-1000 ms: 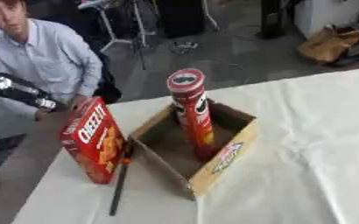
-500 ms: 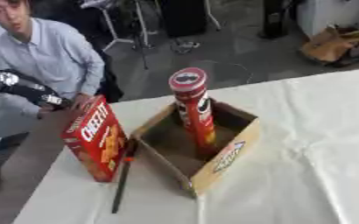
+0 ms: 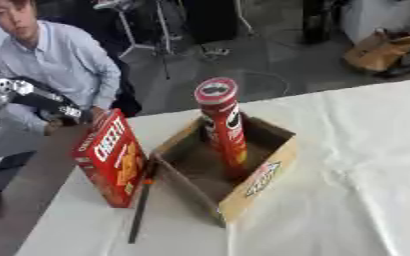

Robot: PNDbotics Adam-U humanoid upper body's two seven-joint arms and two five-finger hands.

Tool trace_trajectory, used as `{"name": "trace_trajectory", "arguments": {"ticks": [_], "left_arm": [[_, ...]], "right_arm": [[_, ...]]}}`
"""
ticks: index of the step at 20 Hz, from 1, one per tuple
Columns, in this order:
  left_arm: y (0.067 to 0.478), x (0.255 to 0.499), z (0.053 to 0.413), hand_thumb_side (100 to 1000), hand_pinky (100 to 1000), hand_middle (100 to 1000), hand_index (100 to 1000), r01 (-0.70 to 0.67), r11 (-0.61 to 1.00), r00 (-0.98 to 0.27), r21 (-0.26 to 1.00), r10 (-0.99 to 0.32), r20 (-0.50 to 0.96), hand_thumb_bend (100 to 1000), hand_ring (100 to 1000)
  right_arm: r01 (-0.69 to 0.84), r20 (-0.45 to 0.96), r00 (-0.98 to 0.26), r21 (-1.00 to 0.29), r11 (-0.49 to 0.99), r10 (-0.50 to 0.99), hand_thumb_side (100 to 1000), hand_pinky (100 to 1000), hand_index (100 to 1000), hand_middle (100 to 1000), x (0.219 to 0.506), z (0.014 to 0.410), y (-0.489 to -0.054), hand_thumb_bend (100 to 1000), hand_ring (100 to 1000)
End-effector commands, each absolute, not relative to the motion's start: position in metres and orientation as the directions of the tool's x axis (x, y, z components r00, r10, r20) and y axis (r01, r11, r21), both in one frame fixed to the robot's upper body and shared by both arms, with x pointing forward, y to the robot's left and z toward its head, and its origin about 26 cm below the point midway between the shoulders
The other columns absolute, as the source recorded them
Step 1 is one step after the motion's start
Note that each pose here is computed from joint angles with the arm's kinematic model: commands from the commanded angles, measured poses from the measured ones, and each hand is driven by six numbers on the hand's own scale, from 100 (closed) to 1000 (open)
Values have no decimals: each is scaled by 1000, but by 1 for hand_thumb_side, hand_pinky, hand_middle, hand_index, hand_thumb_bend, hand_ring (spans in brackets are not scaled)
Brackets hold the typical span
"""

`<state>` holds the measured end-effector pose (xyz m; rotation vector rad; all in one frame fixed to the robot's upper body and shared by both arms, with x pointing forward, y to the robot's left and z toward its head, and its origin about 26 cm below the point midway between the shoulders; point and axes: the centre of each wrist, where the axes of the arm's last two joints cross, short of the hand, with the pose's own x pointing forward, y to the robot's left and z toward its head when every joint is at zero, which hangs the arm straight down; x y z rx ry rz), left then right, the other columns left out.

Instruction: Pick up objects on the table and place them in the box.

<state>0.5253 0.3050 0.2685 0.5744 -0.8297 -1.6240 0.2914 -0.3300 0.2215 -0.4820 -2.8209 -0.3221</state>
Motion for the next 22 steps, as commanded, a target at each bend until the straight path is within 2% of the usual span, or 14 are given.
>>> {"name": "trace_trajectory", "arguments": {"ticks": [1, 9, 22], "left_arm": [[301, 526, 288, 1000, 1000, 1000, 1000, 631, -142, -250, 762, -968, 27, 534, 1000], [294, 528, 285, 1000, 1000, 1000, 1000, 645, -180, -218, 743, -975, -47, 549, 1000], [285, 530, 264, 1000, 1000, 1000, 1000, 687, -193, -213, 701, -975, -60, 534, 1000]], "right_arm": [[342, 273, -918, 175, 923, 288, 1000, 887, 634, 626, 290, 228, -329, 100, 887], [341, 276, -918, 180, 923, 285, 1000, 886, 632, 624, 290, 228, -330, 100, 885], [342, 278, -917, 183, 922, 285, 1000, 885, 632, 623, 290, 228, -329, 100, 884]]}}
